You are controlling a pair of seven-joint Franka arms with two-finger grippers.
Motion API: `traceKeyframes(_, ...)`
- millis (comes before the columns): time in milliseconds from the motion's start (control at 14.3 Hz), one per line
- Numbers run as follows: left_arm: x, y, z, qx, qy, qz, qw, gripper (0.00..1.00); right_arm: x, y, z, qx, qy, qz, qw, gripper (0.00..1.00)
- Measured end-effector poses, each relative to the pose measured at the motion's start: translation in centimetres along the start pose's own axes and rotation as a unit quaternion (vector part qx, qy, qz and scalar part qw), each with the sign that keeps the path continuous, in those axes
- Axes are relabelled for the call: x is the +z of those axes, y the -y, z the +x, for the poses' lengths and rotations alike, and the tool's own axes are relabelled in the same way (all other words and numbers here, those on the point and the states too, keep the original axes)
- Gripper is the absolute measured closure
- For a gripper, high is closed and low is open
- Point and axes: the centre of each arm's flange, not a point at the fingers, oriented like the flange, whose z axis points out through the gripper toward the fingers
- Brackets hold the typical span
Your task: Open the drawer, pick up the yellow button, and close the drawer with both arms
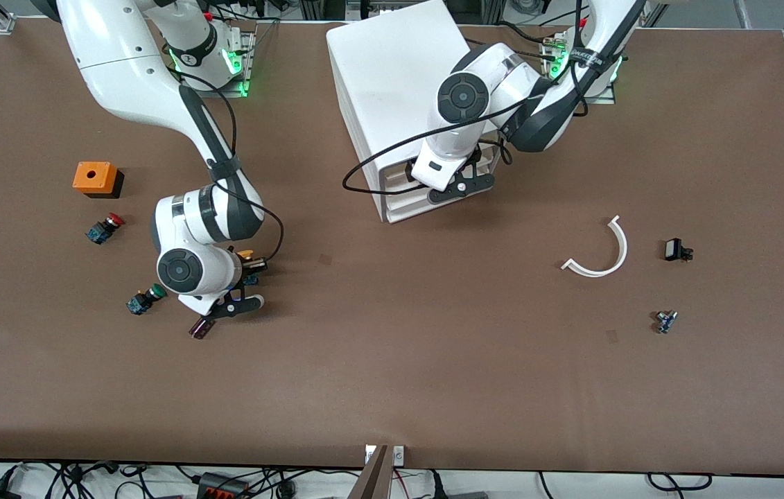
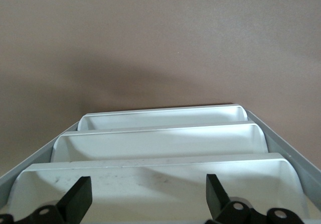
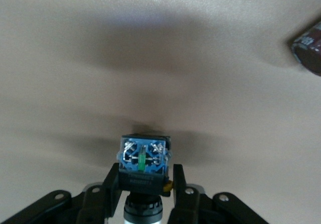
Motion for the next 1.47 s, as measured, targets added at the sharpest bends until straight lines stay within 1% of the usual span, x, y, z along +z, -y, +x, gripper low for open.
traceKeyframes(70, 0.0, 0.0, 0.0, 0.0, 0.001, 0.001, 1.0, 0.0, -0.5, 0.0, 0.1, 0.0, -0.006, 0.0, 1.0, 0.41)
traceKeyframes(140, 0.0, 0.1, 0.0, 0.0, 0.001, 0.002, 1.0, 0.0, -1.6, 0.0, 0.2, 0.0, -0.014, 0.001, 1.0, 0.3)
traceKeyframes(280, 0.0, 0.1, 0.0, 0.0, 0.001, 0.002, 1.0, 0.0, -4.9, 0.2, 0.2, -0.002, -0.022, 0.002, 1.0, 0.12)
traceKeyframes(350, -0.1, 0.1, 0.1, 0.0, 0.0, 0.001, 1.0, 0.0, -7.1, 0.2, 0.0, -0.002, -0.025, 0.003, 1.0, 0.01)
traceKeyframes(491, -1.1, 0.3, 0.9, 0.004, -0.008, -0.001, 1.0, 0.0, -11.9, -0.2, -0.6, 0.0, -0.028, 0.003, 1.0, 0.0)
traceKeyframes(701, -4.7, 2.3, 4.7, 0.037, -0.057, 0.034, 0.997, 0.0, -18.1, -1.8, -2.4, 0.012, -0.023, -0.001, 1.0, 0.0)
traceKeyframes(771, -6.1, 3.3, 6.2, 0.052, -0.068, 0.046, 0.995, 0.0, -19.9, -2.7, -3.0, 0.019, -0.023, -0.003, 1.0, 0.0)
traceKeyframes(911, -8.8, 5.7, 9.2, 0.085, -0.079, 0.065, 0.991, 0.0, -23.8, -4.3, -4.4, 0.031, -0.04, -0.005, 0.999, 0.0)
traceKeyframes(1051, -11.4, 8.9, 12.8, 0.11, -0.081, 0.065, 0.988, 0.0, -27.5, -5.5, -6.2, 0.041, -0.061, -0.004, 0.997, 0.0)
traceKeyframes(1192, -13.4, 12.6, 15.9, 0.113, -0.072, 0.069, 0.989, 0.0, -30.0, -6.5, -7.9, 0.048, -0.073, -0.002, 0.996, 0.0)
traceKeyframes(1332, -15.3, 15.3, 17.3, 0.134, -0.055, 0.079, 0.986, 0.0, -30.8, -8.1, -8.5, 0.062, -0.078, -0.003, 0.995, 0.0)
traceKeyframes(1472, -17.4, 17.4, 18.2, 0.165, -0.046, 0.084, 0.982, 0.0, -30.8, -10.4, -8.7, 0.081, -0.078, -0.003, 0.994, 0.0)
